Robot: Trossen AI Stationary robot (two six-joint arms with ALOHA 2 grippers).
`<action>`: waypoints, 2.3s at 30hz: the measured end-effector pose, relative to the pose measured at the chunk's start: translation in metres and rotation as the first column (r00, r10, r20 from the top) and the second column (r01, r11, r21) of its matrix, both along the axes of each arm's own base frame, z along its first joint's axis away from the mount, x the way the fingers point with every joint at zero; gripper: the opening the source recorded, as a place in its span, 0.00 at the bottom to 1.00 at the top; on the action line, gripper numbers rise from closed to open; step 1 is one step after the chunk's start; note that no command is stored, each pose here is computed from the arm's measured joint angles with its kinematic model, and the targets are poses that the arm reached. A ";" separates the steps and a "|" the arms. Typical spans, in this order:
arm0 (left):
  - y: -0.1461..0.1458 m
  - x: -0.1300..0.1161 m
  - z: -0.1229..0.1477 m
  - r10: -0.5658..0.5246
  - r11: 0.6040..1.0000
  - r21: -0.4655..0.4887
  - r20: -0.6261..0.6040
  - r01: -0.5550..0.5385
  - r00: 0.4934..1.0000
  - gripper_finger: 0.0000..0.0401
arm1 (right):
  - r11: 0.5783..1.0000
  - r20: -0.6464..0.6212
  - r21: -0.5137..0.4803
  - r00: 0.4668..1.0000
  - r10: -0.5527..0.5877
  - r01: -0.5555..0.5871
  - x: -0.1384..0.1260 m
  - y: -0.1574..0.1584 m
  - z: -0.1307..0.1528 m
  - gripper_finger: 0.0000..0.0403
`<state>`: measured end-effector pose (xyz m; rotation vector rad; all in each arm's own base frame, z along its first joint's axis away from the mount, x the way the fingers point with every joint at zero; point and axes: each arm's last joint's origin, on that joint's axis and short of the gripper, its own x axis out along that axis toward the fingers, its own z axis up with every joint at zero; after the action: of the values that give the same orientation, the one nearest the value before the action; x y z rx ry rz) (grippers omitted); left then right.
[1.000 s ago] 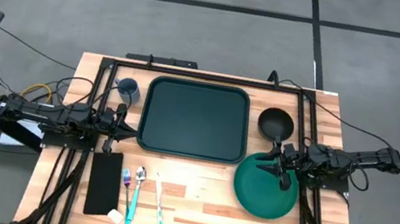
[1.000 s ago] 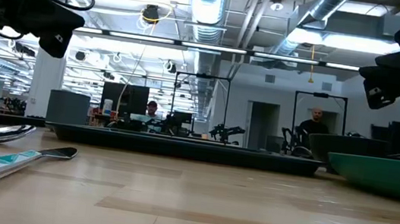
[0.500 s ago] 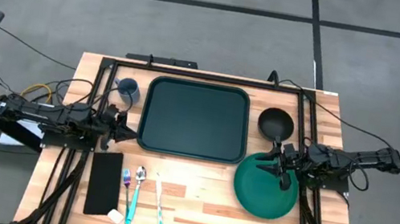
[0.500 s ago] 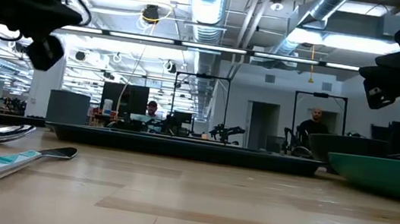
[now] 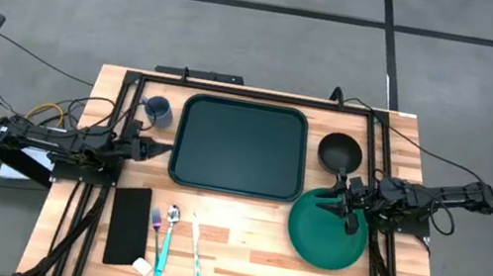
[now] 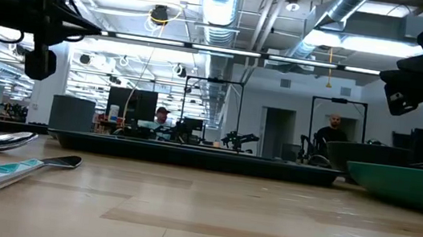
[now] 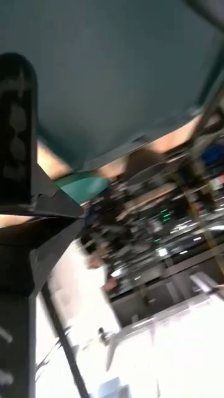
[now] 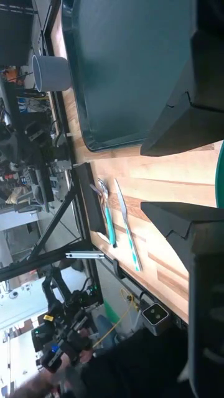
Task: Set up tray
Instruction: Put the gray cup on the black serving tray
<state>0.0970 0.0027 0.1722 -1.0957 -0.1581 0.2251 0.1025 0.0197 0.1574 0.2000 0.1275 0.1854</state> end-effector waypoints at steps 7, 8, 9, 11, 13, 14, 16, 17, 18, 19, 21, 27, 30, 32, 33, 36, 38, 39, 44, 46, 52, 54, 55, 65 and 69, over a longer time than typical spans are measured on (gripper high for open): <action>0.005 -0.002 0.001 0.165 0.986 0.000 0.007 -0.165 0.986 0.00 | 1.000 0.000 0.000 1.000 0.000 0.000 0.000 0.000 0.000 0.30; 0.005 -0.002 0.001 0.177 0.984 -0.004 0.009 -0.177 0.984 0.00 | 1.000 -0.001 0.000 1.000 0.000 0.000 0.000 0.000 0.000 0.30; 0.005 -0.002 0.001 0.184 0.983 -0.016 0.013 -0.184 0.983 0.00 | 1.000 0.000 0.000 1.000 0.000 0.000 0.000 0.000 0.000 0.30; 0.006 -0.002 0.003 0.205 0.978 -0.030 0.034 -0.204 0.978 0.00 | 1.000 -0.001 0.000 1.000 0.000 0.000 0.000 0.000 0.000 0.30; 0.006 -0.003 0.008 0.215 0.976 0.012 0.079 -0.216 0.974 0.00 | 1.000 -0.001 0.000 1.000 0.000 0.000 0.000 0.000 0.000 0.30; 0.006 -0.003 0.014 0.213 0.974 0.052 0.126 -0.221 0.969 0.00 | 1.000 -0.001 0.000 1.000 0.000 0.000 0.000 0.000 0.000 0.30; 0.006 -0.007 0.028 0.209 0.959 0.137 0.243 -0.247 0.947 0.00 | 1.000 -0.001 0.000 1.000 0.000 0.000 0.000 0.000 0.000 0.30; 0.006 -0.010 0.037 0.208 0.947 0.178 0.301 -0.269 0.931 0.00 | 1.000 0.000 0.000 1.000 0.000 0.000 0.000 0.000 0.000 0.30; 0.006 -0.013 0.046 0.207 0.929 0.227 0.336 -0.293 0.919 0.00 | 1.000 -0.001 0.000 1.000 0.000 0.000 0.000 0.000 0.000 0.30; 0.006 -0.016 0.056 0.209 0.905 0.284 0.348 -0.316 0.914 0.00 | 1.000 -0.001 0.000 1.000 0.000 0.000 0.000 0.000 0.000 0.30; 0.006 -0.022 0.077 0.221 0.853 0.401 0.306 -0.336 0.926 0.00 | 1.000 -0.001 0.000 1.000 0.000 0.000 0.000 0.000 0.000 0.30; 0.007 -0.015 0.116 0.283 0.776 0.623 -0.196 -0.104 0.939 0.00 | 1.000 -0.001 0.000 1.000 0.000 0.000 0.000 0.000 0.000 0.30; 0.006 0.001 0.128 0.303 0.781 0.623 -0.444 0.048 0.843 0.00 | 1.000 0.000 0.000 1.000 0.000 0.000 0.000 0.000 0.000 0.30; 0.008 0.013 0.132 0.341 0.787 0.603 -0.601 0.131 0.723 0.00 | 1.000 -0.001 0.000 1.000 0.000 0.000 0.000 0.000 0.000 0.30; 0.010 0.019 0.134 0.363 0.792 0.589 -0.667 0.162 0.651 0.00 | 1.000 -0.001 0.000 1.000 0.000 0.000 0.000 0.000 0.000 0.30; 0.018 0.036 0.134 0.419 0.813 0.526 -0.826 0.249 0.377 0.01 | 1.000 -0.001 0.000 1.000 0.000 0.000 0.000 0.000 0.000 0.30; 0.027 0.046 0.132 0.423 0.837 0.459 -0.888 0.298 0.181 0.03 | 1.000 -0.001 0.000 1.000 0.000 0.000 0.000 0.000 0.000 0.30; 0.032 0.052 0.130 0.413 0.846 0.420 -0.906 0.328 0.094 0.05 | 1.000 0.000 0.000 1.000 0.000 0.000 0.000 0.000 0.000 0.30; 0.062 0.076 0.108 0.262 0.880 0.189 -0.958 0.436 -0.113 0.16 | 1.000 0.000 0.000 1.000 0.000 0.000 0.000 0.000 0.000 0.30; 0.077 0.082 0.099 0.204 0.889 0.127 -0.970 0.440 -0.133 0.22 | 1.000 -0.001 0.000 1.000 0.000 0.000 0.000 0.000 0.000 0.30; 0.117 0.083 0.083 0.091 0.913 0.016 -0.982 0.409 -0.165 0.34 | 1.000 -0.001 0.000 1.000 0.000 0.000 0.000 0.000 0.000 0.30; 0.127 0.080 0.080 0.059 0.917 -0.011 -0.985 0.399 -0.164 0.36 | 1.000 -0.001 0.000 1.000 0.000 0.000 0.000 0.000 0.000 0.30; 0.131 0.079 0.078 0.039 0.918 -0.026 -0.987 0.396 -0.156 0.37 | 1.000 -0.001 0.000 1.000 0.000 0.000 0.000 0.000 0.000 0.30; 0.145 0.073 0.064 -0.024 0.926 -0.064 -0.994 0.372 -0.111 0.37 | 1.000 0.000 0.000 1.000 0.000 0.000 0.000 0.000 0.000 0.30; 0.141 0.068 0.049 -0.043 0.921 -0.094 -0.989 0.379 -0.140 0.37 | 1.000 -0.001 0.000 1.000 0.000 0.000 0.000 0.000 0.000 0.30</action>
<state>0.1655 0.1438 0.2214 -0.3881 1.4540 0.6859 0.1026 0.0198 0.1572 0.1999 0.1286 0.1853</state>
